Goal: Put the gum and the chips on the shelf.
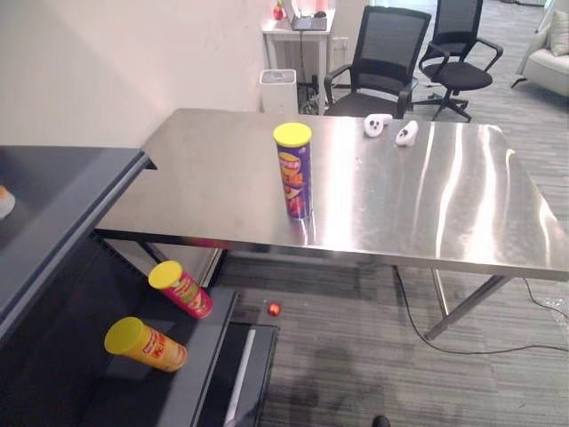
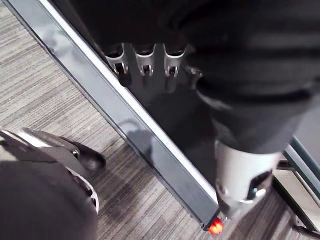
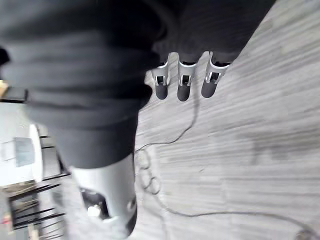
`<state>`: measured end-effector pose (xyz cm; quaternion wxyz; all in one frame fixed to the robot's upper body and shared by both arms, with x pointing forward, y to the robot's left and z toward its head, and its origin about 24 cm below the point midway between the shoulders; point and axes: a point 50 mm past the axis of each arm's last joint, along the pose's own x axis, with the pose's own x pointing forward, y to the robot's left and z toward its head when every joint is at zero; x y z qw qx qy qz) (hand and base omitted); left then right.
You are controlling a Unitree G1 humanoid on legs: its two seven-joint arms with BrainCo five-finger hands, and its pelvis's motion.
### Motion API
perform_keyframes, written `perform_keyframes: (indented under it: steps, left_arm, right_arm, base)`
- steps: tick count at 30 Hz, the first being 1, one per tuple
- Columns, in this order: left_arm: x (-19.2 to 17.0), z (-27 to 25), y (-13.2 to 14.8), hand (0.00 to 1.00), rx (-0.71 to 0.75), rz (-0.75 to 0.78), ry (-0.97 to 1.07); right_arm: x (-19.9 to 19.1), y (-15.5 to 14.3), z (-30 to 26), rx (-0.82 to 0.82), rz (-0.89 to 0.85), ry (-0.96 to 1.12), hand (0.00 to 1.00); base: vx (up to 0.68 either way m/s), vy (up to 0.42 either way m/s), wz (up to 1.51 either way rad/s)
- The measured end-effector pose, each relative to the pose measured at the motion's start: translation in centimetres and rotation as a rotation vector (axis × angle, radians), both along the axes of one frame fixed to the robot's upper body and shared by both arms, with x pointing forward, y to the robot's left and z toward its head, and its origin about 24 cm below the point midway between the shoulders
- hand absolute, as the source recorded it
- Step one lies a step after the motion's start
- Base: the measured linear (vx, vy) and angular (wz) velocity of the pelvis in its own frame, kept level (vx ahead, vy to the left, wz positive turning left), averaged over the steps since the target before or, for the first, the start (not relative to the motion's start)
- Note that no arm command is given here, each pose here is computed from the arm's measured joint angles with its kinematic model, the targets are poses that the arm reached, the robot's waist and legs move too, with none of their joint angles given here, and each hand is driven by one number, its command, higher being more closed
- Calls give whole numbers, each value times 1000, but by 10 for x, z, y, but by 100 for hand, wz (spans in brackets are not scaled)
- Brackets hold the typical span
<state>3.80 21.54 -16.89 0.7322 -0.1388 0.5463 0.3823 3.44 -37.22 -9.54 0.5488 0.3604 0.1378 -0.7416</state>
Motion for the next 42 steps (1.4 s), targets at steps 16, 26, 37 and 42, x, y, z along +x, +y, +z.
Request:
perform_keyframes:
  steps: [16,26,37,42]
  left_arm:
    - [-7,2,12,0,51,-192,68]
    - [-7,2,11,0,52,-339,88]
    - [-10,3,10,0,25,-377,60]
    - [-7,4,9,0,25,-380,44]
  right_arm:
    - [56,-81,140,-535,-142,-48,0]
    - [141,-84,241,-952,303,-104,0]
    - [208,-18,286,-1273,784,-178,0]
    - [240,33,272,-1278,1017,-283,0]
  base:
    - [-21,-22,4]
    - [-27,-9,1]
    - [-12,-20,24]
    - [-1,-21,27]
